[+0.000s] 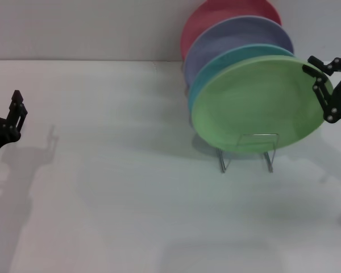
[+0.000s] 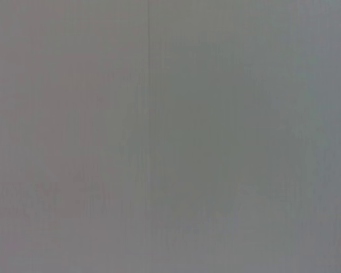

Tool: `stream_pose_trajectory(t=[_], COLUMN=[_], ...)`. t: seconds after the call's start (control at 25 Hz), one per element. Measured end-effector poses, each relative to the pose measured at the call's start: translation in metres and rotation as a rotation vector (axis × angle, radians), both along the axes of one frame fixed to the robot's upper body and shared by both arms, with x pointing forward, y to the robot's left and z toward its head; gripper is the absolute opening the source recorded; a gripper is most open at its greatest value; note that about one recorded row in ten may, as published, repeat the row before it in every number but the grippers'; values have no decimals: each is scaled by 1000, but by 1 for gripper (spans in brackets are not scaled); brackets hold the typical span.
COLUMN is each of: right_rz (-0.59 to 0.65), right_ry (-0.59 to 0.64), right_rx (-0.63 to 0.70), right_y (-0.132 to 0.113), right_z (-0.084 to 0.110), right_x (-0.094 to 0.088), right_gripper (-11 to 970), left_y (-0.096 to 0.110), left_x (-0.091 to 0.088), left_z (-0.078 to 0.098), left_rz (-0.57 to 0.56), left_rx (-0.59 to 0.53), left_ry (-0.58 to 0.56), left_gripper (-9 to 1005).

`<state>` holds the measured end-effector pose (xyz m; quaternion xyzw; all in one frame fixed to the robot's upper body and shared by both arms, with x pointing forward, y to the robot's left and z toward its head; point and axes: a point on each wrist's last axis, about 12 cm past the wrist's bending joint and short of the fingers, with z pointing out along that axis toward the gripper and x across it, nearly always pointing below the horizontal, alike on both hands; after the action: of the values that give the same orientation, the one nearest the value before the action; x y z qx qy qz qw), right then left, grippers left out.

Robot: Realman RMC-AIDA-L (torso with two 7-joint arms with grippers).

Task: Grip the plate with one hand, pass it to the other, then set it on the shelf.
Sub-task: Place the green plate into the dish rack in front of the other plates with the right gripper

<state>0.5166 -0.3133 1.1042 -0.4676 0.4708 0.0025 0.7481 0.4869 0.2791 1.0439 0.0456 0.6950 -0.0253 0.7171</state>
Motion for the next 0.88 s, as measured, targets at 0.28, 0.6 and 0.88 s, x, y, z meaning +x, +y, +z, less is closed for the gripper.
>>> stream_pose_trajectory(t=[0.28,0.6,0.88], right_rz=[-18,-50,-29], right_ry=[42,82,89], right_rx=[-4,58,83], right_y=[3,5,8], right_z=[-8,-16,-19], right_x=[5,9,5], right_gripper=[86,92,294], left_y=[-1,-2,-2], left_x=[3,4,4], left_z=[0,1,-2], left_rz=[-7,-11,-11], left_rx=[4,4,9], left_ry=[0,-4,4], left_gripper=[638,638,638])
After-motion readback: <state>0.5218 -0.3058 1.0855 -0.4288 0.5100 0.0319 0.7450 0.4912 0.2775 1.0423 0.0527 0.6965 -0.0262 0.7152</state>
